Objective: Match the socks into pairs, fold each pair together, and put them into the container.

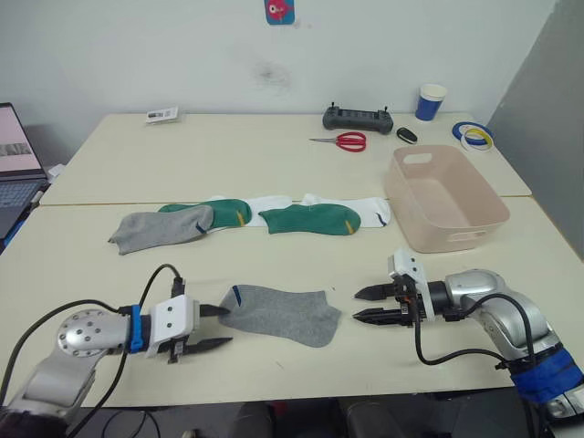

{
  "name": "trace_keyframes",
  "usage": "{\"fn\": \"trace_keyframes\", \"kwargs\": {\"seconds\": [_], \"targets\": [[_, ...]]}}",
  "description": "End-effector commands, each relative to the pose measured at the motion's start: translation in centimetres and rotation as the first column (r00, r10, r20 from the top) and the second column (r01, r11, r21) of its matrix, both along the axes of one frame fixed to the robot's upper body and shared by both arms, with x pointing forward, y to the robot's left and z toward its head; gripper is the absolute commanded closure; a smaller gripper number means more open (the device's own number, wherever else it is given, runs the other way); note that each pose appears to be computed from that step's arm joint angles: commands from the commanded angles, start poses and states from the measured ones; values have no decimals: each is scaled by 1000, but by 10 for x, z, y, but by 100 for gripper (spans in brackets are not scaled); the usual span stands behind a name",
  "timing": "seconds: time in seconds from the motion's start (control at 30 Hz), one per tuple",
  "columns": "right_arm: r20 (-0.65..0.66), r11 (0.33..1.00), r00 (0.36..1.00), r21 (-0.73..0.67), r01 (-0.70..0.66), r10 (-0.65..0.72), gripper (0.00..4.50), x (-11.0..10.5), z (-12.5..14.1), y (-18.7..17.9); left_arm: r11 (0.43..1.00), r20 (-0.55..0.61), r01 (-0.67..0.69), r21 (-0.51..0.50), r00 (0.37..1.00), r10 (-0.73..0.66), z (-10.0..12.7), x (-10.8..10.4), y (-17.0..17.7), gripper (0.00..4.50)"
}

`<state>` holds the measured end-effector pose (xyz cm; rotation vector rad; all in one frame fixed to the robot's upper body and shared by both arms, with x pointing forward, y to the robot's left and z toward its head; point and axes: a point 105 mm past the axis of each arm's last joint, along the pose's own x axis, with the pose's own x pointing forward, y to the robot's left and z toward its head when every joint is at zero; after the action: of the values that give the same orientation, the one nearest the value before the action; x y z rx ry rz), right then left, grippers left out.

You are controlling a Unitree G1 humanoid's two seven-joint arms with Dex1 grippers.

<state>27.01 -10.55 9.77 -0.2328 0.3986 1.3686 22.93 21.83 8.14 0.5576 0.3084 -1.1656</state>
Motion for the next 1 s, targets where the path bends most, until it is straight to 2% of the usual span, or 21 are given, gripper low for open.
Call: {"fn": "trace_keyframes", "kwargs": {"seconds": [0.03, 0.07, 0.17, 0.27, 0.37, 0.53, 0.73, 1.0], "targets": [[123, 997, 992, 66, -44, 36, 227, 3, 20, 22, 990, -11, -79, -113, 997, 78, 33, 6, -1, 201], [139, 995, 989, 80, -52, 41, 247, 5, 21, 28, 984, -9, -107, -142, 994, 107, 38, 11, -1, 200], [182, 992, 981, 93, -89, 71, 338, 7, 20, 46, 968, 21, -153, -201, 987, 161, 47, 26, -6, 257], [217, 988, 971, 100, -121, 97, 445, 9, 16, 65, 962, 41, -149, -229, 986, 162, 46, 36, -22, 348], [227, 984, 967, 108, -144, 117, 450, 10, 9, 82, 965, 56, -135, -226, 987, 151, 38, 41, -37, 447], [229, 984, 960, 43, -174, 160, 450, 9, -20, 94, 972, 42, -116, -204, 991, 127, 16, 39, -59, 449], [219, 987, 962, -20, -161, 161, 450, 9, -40, 81, 980, 1, -165, -110, 986, 166, -20, 30, -51, 449], [222, 984, 960, -91, -155, 172, 450, 6, -49, 52, 958, 22, -270, -92, 962, 274, -23, 39, -23, 449]]}}
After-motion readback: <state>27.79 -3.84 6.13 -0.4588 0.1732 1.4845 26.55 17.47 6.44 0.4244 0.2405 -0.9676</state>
